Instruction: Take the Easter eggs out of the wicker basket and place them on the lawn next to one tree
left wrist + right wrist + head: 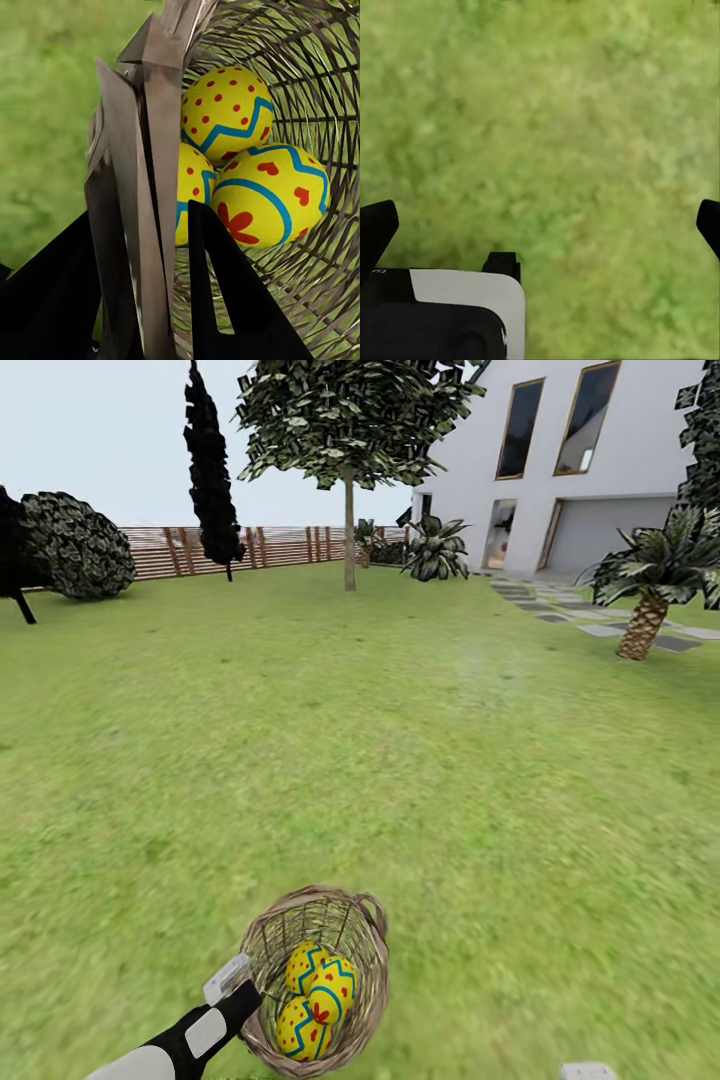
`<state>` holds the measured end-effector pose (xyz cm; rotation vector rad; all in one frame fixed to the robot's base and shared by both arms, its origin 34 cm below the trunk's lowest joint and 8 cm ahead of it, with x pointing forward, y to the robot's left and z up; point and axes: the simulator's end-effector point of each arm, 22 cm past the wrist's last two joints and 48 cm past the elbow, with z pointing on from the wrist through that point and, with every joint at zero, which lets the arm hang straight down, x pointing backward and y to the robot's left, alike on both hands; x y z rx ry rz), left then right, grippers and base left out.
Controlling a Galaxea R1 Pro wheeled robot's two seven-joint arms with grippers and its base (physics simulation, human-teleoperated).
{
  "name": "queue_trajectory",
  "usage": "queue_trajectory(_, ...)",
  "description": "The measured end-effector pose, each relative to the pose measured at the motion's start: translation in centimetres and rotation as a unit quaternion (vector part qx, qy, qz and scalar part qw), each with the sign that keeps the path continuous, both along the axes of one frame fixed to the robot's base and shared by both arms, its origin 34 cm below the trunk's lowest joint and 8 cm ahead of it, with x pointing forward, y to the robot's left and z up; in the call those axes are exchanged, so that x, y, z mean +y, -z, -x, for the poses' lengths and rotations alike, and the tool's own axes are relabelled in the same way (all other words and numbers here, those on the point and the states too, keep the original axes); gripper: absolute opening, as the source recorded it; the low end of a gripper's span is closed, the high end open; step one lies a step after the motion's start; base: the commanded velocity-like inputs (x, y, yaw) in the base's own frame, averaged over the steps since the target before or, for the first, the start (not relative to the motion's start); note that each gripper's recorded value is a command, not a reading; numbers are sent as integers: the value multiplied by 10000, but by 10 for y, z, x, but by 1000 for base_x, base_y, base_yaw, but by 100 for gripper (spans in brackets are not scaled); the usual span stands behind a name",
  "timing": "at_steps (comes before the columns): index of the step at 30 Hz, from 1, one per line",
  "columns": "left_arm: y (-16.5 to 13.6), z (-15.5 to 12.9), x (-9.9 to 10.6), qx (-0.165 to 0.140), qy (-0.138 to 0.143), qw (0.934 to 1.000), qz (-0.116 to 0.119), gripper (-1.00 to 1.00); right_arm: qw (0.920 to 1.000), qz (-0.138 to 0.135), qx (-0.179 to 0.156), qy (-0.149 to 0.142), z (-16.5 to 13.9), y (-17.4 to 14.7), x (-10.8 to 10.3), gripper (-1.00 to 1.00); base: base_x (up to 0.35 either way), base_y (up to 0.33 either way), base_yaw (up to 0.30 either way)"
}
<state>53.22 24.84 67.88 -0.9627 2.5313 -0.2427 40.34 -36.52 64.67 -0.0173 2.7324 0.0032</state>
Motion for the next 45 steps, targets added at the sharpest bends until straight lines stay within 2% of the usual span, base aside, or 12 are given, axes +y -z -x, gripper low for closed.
queue_trajectory(14, 0, 0, 0, 2, 0, 10000, 1, -100, 10000, -18, 7, -11, 0, 1, 3, 100, 0, 0, 292)
queue_trajectory(20, -1, 0, -1, -8, -5, 10000, 16, -100, 10000, -13, 23, 45, 2, 1, 3, 100, 237, 0, 50)
queue_trajectory(21, 0, 0, -2, -4, 4, 10000, 15, -100, 10000, -15, 58, 55, 4, 2, 3, 100, 340, 0, 0)
queue_trajectory(22, 0, 1, -2, -1, 8, 10000, 15, -100, 9997, -62, 209, 63, 20, 7, 7, 100, 340, 0, 0)
queue_trajectory(25, 0, 0, -2, -3, 7, 10000, 10, -100, 9973, -310, 658, 57, 71, 21, 39, 100, 341, 0, 0)
queue_trajectory(27, -1, 0, -1, -10, 3, 10000, 10, -100, 9965, -359, 751, 64, 84, 24, 45, 100, 341, 0, 0)
queue_trajectory(45, 0, 0, -1, -6, 5, 10000, 4, -100, 9965, -363, 752, 71, 85, 24, 46, 100, 341, 0, 0)
